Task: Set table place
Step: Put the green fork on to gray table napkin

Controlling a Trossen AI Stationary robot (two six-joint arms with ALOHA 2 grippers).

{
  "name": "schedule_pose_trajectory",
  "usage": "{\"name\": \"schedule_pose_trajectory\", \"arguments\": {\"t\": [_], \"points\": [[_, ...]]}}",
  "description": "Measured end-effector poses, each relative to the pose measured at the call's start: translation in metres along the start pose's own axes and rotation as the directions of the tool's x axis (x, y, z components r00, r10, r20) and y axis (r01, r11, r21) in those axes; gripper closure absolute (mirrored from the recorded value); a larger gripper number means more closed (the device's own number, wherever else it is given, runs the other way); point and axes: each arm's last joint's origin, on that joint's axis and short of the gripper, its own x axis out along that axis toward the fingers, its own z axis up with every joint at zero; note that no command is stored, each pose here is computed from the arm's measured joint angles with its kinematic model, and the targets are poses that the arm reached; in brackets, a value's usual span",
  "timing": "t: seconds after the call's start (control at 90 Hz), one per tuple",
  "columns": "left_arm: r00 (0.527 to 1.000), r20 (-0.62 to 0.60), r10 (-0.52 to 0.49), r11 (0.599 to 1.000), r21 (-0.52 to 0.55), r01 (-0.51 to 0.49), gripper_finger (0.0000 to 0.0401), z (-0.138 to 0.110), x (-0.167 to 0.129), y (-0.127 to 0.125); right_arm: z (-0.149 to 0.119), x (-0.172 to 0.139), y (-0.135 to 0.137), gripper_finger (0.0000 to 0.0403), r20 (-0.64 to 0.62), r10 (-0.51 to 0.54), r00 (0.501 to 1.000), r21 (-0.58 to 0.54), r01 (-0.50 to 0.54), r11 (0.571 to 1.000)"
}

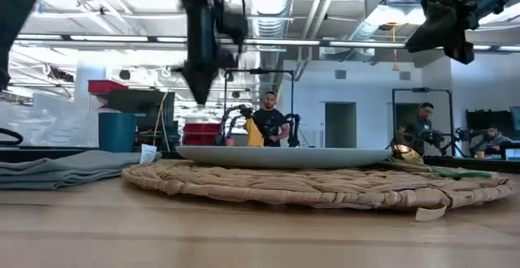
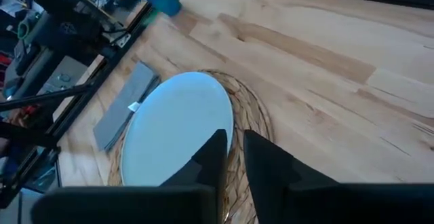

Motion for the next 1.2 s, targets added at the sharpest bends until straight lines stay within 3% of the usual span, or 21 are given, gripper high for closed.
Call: {"name": "schedule_pose_trajectory", "arguments": {"t": [0.1,0.211,0.378,0.5,0.578,0.844,1.2], "points": [[0.994,0.101,-0.029,0.995,-0.096,0.038,0.0401,-0.038,-0.039,-0.014,0.0,0.0,0.0,0.0371,-0.002,-0.001,1.0,0.0,0.001,1.0],[0.99,0.13,-0.051,0.968,-0.239,0.081,0.0401,-0.086,-0.055,-0.02,0.0,0.0,0.0,0.0374,-0.002,-0.001,1.0,-0.004,0.001,1.0],[0.996,0.083,-0.035,0.867,-0.492,0.071,0.0401,-0.15,-0.038,-0.016,0.0,0.0,0.0,0.0375,-0.002,-0.002,1.0,-0.008,0.002,1.0],[0.991,0.097,-0.089,0.763,-0.633,0.131,0.0401,-0.172,-0.021,-0.022,0.0,0.0,0.0,0.0376,-0.001,-0.002,1.0,-0.015,0.002,1.0],[0.988,0.087,-0.127,0.732,-0.664,0.152,0.0401,-0.179,-0.012,-0.03,0.0,0.0,0.0,0.0376,0.0,-0.001,1.0,-0.016,0.001,1.0],[0.988,0.0,-0.156,0.77,-0.626,0.122,0.0401,-0.187,0.004,-0.054,0.0,0.0,0.0,0.0376,0.001,0.0,1.0,-0.017,0.0,1.0],[0.981,-0.1,-0.166,0.793,-0.605,0.073,0.0401,-0.209,0.019,-0.09,0.0,0.0,0.0,0.0376,0.001,0.0,1.0,-0.024,0.0,1.0]]}}
